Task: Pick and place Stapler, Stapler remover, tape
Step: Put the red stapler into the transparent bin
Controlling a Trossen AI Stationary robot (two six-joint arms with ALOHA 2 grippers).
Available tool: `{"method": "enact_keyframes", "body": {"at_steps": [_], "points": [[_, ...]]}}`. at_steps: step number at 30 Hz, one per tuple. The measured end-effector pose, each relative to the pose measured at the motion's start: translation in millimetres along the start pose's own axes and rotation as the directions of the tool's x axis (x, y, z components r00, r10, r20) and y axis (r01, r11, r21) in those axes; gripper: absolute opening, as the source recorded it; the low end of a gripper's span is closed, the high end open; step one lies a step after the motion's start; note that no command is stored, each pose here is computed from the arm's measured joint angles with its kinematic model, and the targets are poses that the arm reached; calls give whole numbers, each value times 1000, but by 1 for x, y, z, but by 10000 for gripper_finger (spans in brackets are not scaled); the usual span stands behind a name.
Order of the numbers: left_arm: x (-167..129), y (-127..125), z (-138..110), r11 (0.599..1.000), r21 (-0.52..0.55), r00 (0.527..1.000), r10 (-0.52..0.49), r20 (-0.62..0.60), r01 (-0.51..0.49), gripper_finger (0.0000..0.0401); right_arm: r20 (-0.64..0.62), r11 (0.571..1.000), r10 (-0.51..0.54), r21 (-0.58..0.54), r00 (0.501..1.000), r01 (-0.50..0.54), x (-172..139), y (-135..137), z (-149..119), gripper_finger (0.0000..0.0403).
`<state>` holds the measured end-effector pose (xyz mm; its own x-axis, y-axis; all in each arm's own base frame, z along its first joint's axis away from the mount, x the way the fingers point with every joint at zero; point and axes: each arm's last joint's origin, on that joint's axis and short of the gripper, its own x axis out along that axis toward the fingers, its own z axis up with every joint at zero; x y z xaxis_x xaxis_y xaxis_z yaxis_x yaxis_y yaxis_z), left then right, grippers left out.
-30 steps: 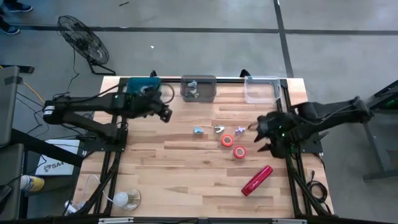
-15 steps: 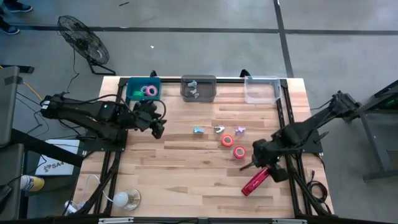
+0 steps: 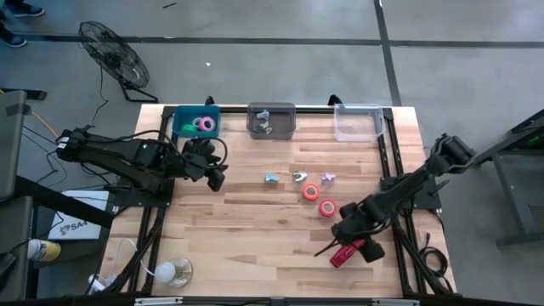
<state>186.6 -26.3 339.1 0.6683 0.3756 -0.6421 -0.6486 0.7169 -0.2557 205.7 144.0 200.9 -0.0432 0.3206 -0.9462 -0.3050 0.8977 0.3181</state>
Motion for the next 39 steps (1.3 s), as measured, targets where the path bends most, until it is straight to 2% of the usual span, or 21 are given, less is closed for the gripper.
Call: {"method": "enact_keyframes", "body": {"at_steps": [5,11,19,23,29,34,39], "points": [[0,0,0,1000,0,1000,-3,-3,3,182,-77,999,-38,-35,996,36,24,1,6,341],[0,0,0,1000,0,1000,-3,-4,3,182,-135,986,-148,-91,980,137,52,3,9,350],[0,0,0,1000,0,1000,-4,-5,4,182,-112,974,-194,-142,975,177,71,9,14,350],[0,0,0,1000,1,1000,-4,-5,4,182,-76,958,-249,-167,966,233,73,14,14,351],[0,0,0,1000,10,1000,-4,-5,4,182,-30,922,-276,-290,961,255,76,22,13,348],[0,0,0,1000,20,1000,-5,-6,5,182,34,893,-270,-366,962,263,80,33,14,333],[0,0,0,1000,20,1000,-9,-12,10,182,71,876,-272,-393,960,278,82,42,12,299]]}}
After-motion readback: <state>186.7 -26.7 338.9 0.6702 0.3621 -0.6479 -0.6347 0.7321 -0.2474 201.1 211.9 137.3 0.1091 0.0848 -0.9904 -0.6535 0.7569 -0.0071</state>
